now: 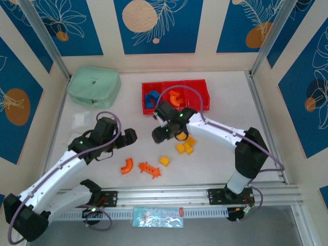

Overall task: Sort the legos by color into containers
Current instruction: Pick up the lego from the bottom-center of the table.

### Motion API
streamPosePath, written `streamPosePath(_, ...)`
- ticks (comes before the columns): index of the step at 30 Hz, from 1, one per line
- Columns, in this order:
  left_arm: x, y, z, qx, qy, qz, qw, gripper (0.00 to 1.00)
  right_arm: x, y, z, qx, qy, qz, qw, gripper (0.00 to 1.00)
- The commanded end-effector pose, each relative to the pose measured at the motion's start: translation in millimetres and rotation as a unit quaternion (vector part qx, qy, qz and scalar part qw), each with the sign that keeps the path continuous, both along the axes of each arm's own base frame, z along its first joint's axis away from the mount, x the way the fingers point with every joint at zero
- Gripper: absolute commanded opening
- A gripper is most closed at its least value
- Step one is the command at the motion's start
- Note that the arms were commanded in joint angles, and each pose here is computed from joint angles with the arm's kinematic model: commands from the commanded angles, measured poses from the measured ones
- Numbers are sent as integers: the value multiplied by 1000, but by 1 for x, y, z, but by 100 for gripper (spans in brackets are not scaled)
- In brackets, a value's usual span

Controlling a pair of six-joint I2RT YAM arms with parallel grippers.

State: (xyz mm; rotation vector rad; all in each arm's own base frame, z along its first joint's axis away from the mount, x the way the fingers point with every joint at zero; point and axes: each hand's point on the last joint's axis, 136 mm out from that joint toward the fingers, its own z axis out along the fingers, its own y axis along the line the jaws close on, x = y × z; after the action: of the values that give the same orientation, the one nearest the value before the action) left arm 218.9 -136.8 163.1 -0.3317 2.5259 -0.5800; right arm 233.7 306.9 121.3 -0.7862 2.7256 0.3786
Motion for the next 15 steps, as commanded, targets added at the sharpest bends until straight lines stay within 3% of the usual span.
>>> streamPosePath(1, -22, 19, -15, 12, 39, 31, 999, 99, -42, 11, -7, 1, 28, 39, 999, 65)
streamPosePath(7, -42, 38, -22, 9, 47, 68, 997, 99, -88, 30, -34, -1, 59, 97, 994, 67)
streamPosePath(15, -49, 42, -26, -2, 50, 79, 996, 99, -113, 59, -59, -30, 51, 158, 986, 71)
